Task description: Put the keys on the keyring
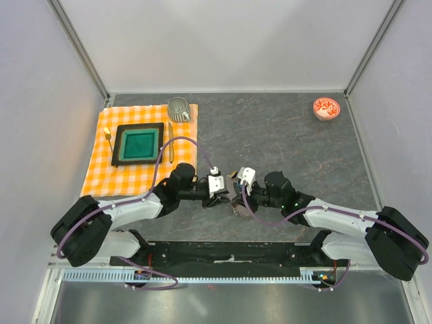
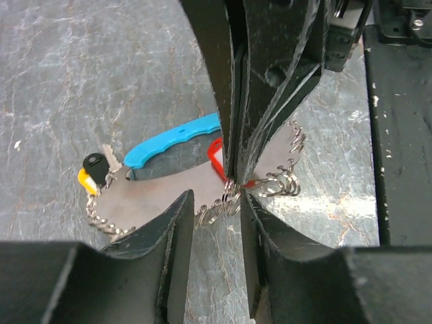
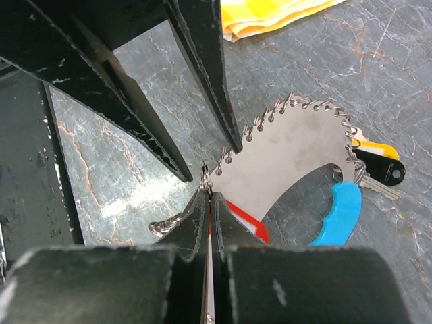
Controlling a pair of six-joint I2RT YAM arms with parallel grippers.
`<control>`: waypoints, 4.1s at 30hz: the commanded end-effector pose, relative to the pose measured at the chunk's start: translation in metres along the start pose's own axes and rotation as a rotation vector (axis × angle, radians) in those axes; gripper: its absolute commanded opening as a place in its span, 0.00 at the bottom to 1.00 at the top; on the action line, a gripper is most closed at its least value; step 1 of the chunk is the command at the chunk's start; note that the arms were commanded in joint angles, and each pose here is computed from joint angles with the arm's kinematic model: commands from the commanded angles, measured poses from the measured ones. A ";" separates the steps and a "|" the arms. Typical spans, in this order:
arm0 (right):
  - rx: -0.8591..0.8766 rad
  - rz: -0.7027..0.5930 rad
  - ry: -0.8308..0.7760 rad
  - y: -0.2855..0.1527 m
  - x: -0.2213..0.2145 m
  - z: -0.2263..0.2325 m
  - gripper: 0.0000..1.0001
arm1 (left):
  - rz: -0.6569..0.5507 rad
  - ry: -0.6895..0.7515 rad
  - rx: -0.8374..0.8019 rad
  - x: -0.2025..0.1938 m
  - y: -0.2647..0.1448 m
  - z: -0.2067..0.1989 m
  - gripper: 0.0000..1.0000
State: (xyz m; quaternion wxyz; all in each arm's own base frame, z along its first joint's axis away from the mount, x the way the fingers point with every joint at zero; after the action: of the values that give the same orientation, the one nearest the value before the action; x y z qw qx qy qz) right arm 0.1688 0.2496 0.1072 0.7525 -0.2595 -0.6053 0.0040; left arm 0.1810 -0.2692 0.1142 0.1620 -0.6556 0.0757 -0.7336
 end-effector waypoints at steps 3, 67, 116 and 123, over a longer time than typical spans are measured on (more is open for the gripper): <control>-0.001 -0.059 -0.063 0.005 0.025 0.001 0.00 | -0.011 0.075 -0.103 0.014 0.007 0.001 0.39; 0.001 -0.056 -0.060 0.005 0.020 0.004 0.00 | 0.163 -0.040 -0.188 -0.012 0.019 0.000 0.16; -0.315 -0.124 0.160 -0.032 0.036 -0.020 0.47 | -0.298 0.020 0.054 0.049 -0.005 0.002 0.02; -0.187 -0.135 0.110 -0.024 0.035 -0.006 0.48 | -0.327 0.032 0.056 0.053 -0.007 0.001 0.02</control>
State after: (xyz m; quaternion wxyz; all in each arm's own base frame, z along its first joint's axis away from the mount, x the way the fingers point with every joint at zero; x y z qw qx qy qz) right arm 0.1804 0.2283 0.1367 0.7534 -0.3307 -0.5547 -0.1238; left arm 0.1739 -0.2754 0.1340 0.0956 -0.6673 0.0008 -0.7386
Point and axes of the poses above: each gripper's point midway between its finger pads, its own y axis out along the fingers, its own z axis along the line the jaws close on, x = y × z, the point moved 4 cm from there along -y, back along the fingers, and after that the axes turned 2 degrees about y, right-handed, at the moved point
